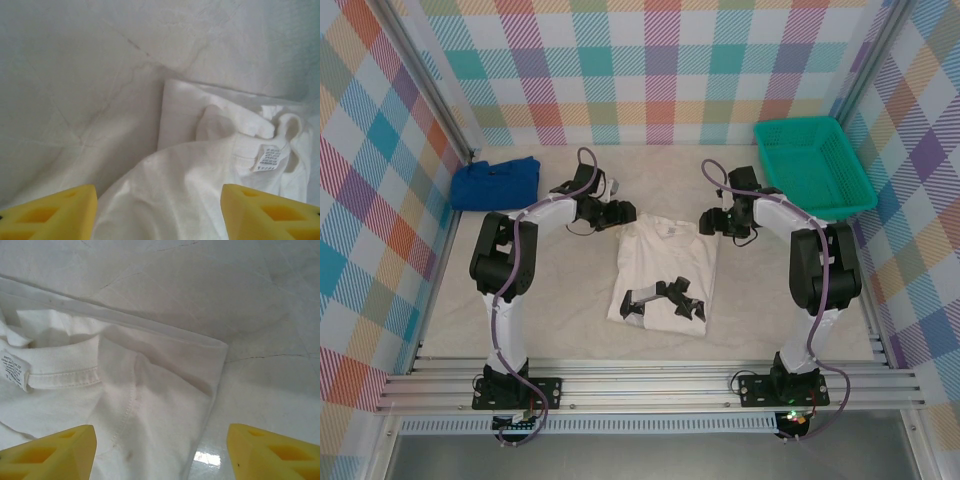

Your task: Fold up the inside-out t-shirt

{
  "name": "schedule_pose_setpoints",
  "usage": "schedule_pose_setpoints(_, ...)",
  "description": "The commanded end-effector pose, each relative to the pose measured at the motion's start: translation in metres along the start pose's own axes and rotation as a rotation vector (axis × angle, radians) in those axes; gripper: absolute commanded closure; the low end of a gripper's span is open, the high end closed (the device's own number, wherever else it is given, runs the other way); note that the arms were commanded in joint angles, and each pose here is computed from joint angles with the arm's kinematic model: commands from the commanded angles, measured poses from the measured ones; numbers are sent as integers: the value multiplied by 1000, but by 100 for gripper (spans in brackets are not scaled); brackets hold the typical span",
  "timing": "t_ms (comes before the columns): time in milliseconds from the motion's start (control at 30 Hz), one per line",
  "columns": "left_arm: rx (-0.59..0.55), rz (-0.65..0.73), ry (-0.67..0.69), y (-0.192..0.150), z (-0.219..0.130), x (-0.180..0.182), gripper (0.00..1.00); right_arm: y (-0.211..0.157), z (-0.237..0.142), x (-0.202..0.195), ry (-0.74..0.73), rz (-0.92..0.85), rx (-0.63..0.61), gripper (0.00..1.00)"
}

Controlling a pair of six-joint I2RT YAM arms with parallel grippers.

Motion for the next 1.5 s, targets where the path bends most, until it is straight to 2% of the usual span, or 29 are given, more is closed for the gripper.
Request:
schedule_pose_setpoints(0,49,6,22,-5,1,4,30,-1,8,1,16,25,39,27)
schedule_pose_setpoints(100,99,25,14,-11,8,2,23,-2,15,1,32,36,53,24)
schedule_pose_setpoints(167,133,36,-4,-16,14,-2,23,-4,19,2,48,43,61,24)
schedule_pose_setpoints(467,225,44,-72,-29,36,-12,29,-6,38,15,163,71,67,30)
schedule_pose_setpoints(667,262,32,-119,-34,45,-15,44,-5,42,25,228,86,46,40)
schedule_pose_setpoints(1067,238,6,-123,-25,51,-3,82,4,45,21,213,79,-10,64)
schedule_pose_setpoints(1233,203,-2,-172,-14,45,-6,98,14,46,21,241,67,-71,84)
schedule_pose_setpoints(1367,158,-20,-218,2,29,-8,100,29,34,20,244,46,-147,97)
schedule_pose_setpoints(1400,114,-3,-246,12,23,-12,100,34,29,21,250,36,-175,100)
schedule_pose_setpoints(1467,68,9,-265,23,10,-17,100,46,19,22,262,23,-224,100)
Point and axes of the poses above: each hand's point on the last joint's axis, 136 mm out from that joint toward the fingers, its own z axis out along the fingers, its own x axis along the line the jaws close on, y = z × x, the point moved 6 cm from there along -z, back along the fingers, and after that the axes turned 12 degrees about -z, right-handed, at the moved point
